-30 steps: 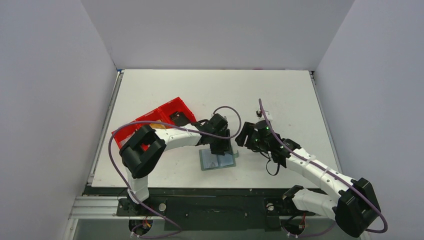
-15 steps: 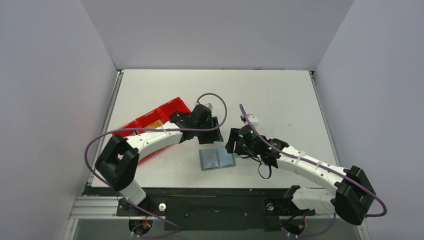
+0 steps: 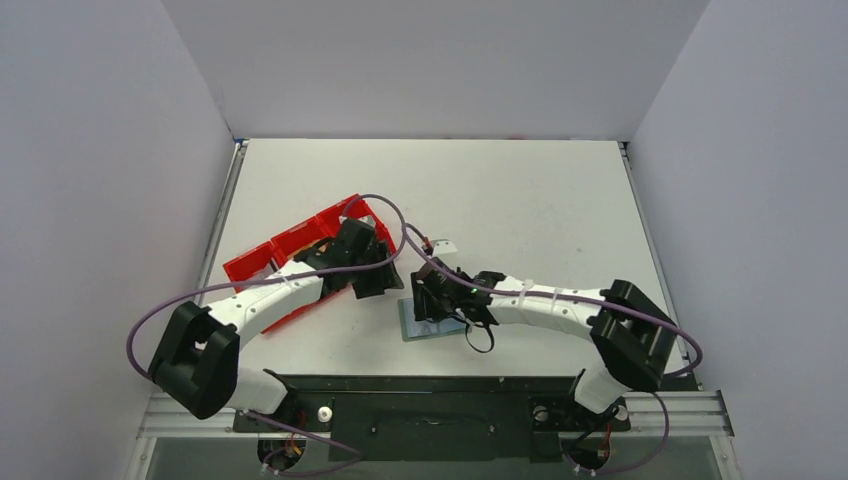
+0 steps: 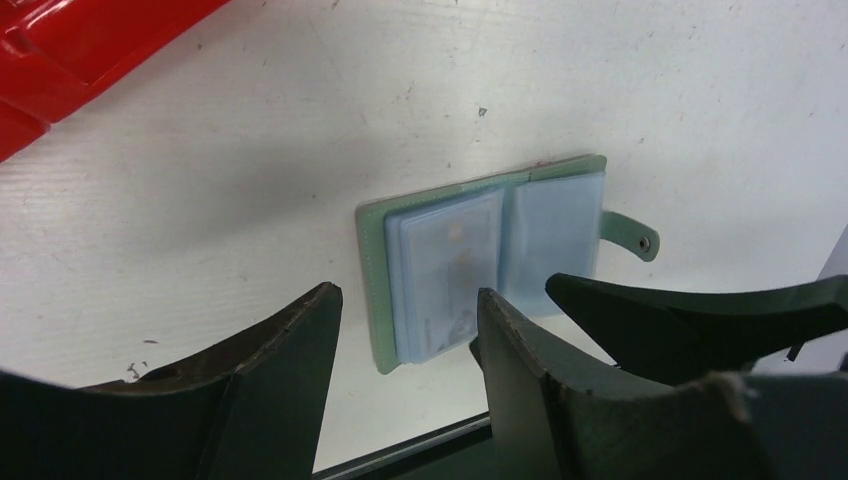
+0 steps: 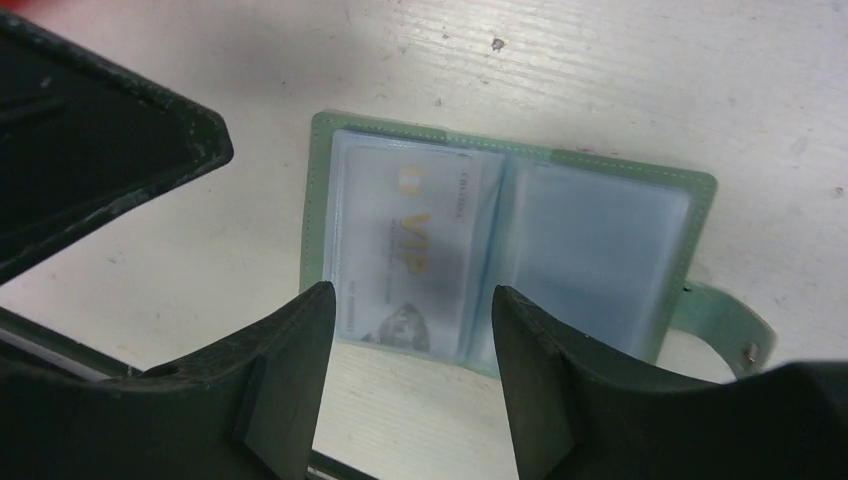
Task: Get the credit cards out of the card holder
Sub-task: Remove the credit card from the card holder.
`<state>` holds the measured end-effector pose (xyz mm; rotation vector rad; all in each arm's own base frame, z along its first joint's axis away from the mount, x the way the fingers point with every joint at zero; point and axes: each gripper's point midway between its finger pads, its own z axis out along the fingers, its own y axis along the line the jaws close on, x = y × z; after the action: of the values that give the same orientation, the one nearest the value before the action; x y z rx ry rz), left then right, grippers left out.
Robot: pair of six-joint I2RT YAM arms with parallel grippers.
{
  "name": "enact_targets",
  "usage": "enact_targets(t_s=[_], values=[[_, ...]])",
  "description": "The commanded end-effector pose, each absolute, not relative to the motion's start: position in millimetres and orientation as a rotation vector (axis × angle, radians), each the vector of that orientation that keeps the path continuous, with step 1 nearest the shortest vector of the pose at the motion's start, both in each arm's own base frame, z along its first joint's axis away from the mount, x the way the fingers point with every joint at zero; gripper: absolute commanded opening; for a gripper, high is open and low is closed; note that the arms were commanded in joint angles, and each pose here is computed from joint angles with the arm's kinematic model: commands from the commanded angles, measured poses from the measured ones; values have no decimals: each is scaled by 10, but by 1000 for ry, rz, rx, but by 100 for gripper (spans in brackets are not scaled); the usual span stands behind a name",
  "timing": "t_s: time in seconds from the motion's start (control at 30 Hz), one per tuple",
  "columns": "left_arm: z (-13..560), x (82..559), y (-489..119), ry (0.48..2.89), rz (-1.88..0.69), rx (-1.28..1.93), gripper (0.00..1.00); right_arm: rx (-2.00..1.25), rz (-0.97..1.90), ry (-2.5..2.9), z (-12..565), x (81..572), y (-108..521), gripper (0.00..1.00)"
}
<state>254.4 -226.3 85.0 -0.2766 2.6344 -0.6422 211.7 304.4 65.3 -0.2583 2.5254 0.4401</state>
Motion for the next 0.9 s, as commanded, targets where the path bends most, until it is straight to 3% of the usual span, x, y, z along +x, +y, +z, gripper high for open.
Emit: enact_targets(t_s=[0.0,0.4,0.87], values=[[961,2529,-2227,2594,-673,-256,50,-268,363,2495,615,2216,3169,55],[903,2517,-2171,2602,-684,-270,50,-302,285,2545,316,2168,3229,53],[849,2496,-2197,2623,-698,-257,50,-301,278,2614,27,2069,3119,27]])
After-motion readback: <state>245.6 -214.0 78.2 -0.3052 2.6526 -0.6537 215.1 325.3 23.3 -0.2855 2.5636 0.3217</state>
